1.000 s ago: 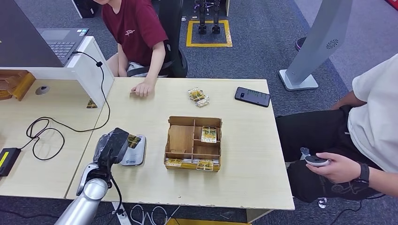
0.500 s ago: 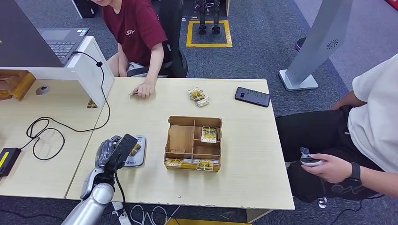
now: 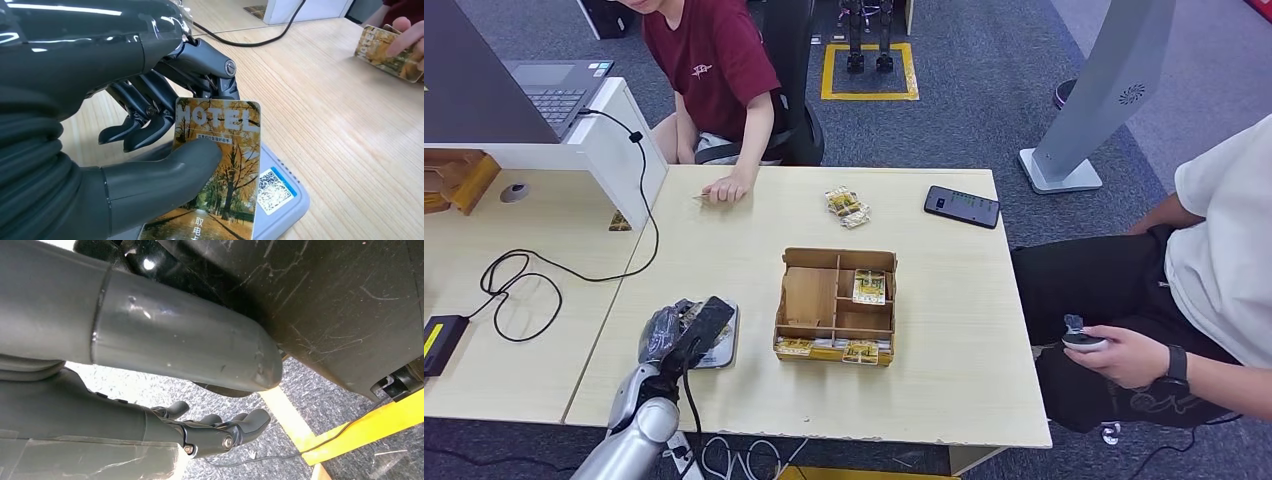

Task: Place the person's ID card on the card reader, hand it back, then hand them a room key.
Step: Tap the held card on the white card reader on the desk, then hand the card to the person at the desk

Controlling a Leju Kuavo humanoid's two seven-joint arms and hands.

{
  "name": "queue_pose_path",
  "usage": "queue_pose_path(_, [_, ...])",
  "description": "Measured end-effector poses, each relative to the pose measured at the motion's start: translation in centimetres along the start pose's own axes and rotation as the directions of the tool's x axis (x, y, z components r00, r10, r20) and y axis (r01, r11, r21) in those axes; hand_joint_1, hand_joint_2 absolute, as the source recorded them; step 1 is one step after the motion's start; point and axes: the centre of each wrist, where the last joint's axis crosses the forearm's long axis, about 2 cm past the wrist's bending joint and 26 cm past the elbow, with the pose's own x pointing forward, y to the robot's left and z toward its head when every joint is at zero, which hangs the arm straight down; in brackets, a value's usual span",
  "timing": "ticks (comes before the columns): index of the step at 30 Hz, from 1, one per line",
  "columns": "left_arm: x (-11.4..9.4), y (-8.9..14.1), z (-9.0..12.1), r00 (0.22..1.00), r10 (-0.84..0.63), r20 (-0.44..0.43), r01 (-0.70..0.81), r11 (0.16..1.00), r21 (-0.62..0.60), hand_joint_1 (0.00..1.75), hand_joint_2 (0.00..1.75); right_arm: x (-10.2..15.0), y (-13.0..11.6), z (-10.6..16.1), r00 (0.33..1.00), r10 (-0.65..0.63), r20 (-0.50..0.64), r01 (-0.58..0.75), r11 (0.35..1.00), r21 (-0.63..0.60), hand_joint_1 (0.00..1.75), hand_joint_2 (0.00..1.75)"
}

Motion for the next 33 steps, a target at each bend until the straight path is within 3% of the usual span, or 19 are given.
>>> queue_pose_path(11, [0.1, -0.5, 0.2, 0.998, 0.037, 0.050, -0.037, 0.999, -0.004, 1.75, 1.75, -0.1, 0.0, 0.0, 1.000, 0.012, 0.005, -0.012, 1.000, -0.001, 0.00, 0.00])
queue_pose_path(14, [0.8, 0.1, 0.4, 0.983, 0.102, 0.153, -0.109, 0.993, 0.037, 1.75, 1.75, -0.1, -0.1, 0.0, 1.000, 0.013, 0.003, -0.013, 1.000, 0.000, 0.00, 0.00])
queue_pose_path(17, [2.3, 1.5, 0.3, 0.955, 0.090, 0.283, -0.137, 0.979, 0.150, 1.75, 1.75, -0.1, -0.1, 0.0, 1.000, 0.016, 0.003, -0.016, 1.000, 0.008, 0.00, 0.00])
queue_pose_path(22, [4.4, 3.7, 0.3, 0.898, -0.084, 0.432, -0.097, 0.920, 0.380, 1.75, 1.75, 0.0, -0.2, -0.1, 0.999, 0.030, 0.013, -0.030, 0.999, 0.025, 0.00, 0.00])
queue_pose_path(25, [5.0, 4.6, 0.2, 0.859, -0.195, 0.473, -0.064, 0.876, 0.477, 1.75, 1.75, 0.2, -0.4, -0.2, 0.999, 0.041, 0.022, -0.042, 0.999, 0.030, 0.00, 0.00])
queue_pose_path(29, [5.2, 5.3, 0.1, 0.817, -0.331, 0.472, 0.018, 0.833, 0.553, 1.75, 1.75, 0.5, -0.6, -0.3, 0.999, 0.048, 0.026, -0.049, 0.998, 0.037, 0.00, 0.00])
queue_pose_path(33, [5.5, 6.0, -0.3, 0.705, -0.582, 0.404, 0.224, 0.724, 0.652, 1.75, 1.75, 0.9, -0.9, -0.4, 0.997, 0.067, 0.029, -0.068, 0.997, 0.049, 0.00, 0.00])
